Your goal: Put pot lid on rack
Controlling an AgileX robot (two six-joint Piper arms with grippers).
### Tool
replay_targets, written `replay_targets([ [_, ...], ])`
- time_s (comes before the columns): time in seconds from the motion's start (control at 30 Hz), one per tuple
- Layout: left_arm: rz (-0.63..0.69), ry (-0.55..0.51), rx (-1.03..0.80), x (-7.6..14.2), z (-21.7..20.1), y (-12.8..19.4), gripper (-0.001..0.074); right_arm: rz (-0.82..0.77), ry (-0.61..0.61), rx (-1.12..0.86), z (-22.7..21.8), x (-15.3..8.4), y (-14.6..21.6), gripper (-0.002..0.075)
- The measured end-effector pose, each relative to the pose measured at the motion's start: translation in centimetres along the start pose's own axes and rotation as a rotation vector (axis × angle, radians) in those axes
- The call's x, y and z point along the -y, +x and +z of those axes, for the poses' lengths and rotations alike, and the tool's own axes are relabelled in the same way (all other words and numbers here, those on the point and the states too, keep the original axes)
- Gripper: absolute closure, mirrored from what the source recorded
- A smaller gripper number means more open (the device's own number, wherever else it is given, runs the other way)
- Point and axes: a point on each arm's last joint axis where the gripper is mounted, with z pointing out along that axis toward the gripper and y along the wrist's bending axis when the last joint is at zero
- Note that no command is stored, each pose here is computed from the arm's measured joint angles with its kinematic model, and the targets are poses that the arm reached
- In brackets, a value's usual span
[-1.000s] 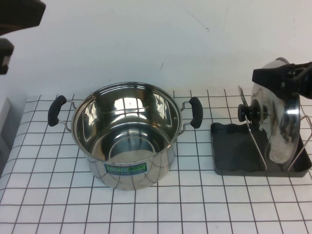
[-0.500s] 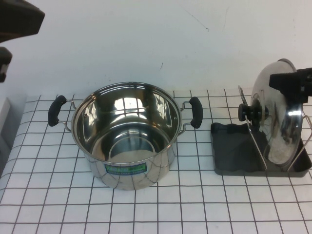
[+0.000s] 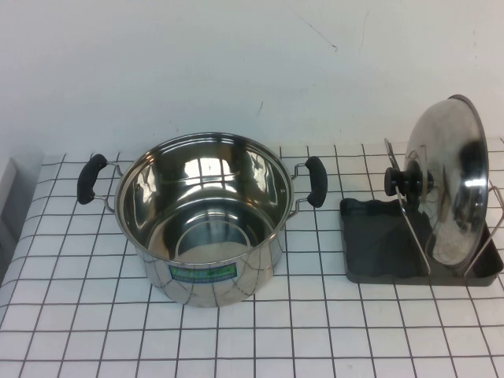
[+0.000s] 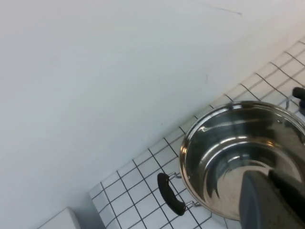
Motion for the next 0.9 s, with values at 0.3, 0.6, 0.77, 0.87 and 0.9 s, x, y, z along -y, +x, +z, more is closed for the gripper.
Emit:
replay_targets([
  [0.3, -0.065, -0.048, 0.204, 0.8, -5.1, 6.7, 0.0736, -0.179, -0.041, 0.004, -3.6, -4.1, -2.1, 0.0704],
  [0.6, -0.118, -0.039, 0.323, 3.7, -2.9, 16.4, 0.0736, -0.620, 0.246, -0.147, -7.8, -11.3, -1.8, 0.0720],
  [0.77, -0.158, -0.017, 0.303, 5.2, -0.4, 20.8, 0.0736, -0.785, 0.358, -0.185, -9.9, -14.5, 1.4, 0.0721],
  [0.87, -0.157, -0.011, 0.286, 5.7, 0.7, 22.3, 0.0736, -0.797, 0.456, -0.201, -11.1, -14.8, 3.7, 0.0721],
  [0.9, -0.157, -0.009, 0.282, 5.8, 1.0, 22.6, 0.0736, -0.789, 0.479, -0.206, -11.3, -14.7, 4.4, 0.0721],
])
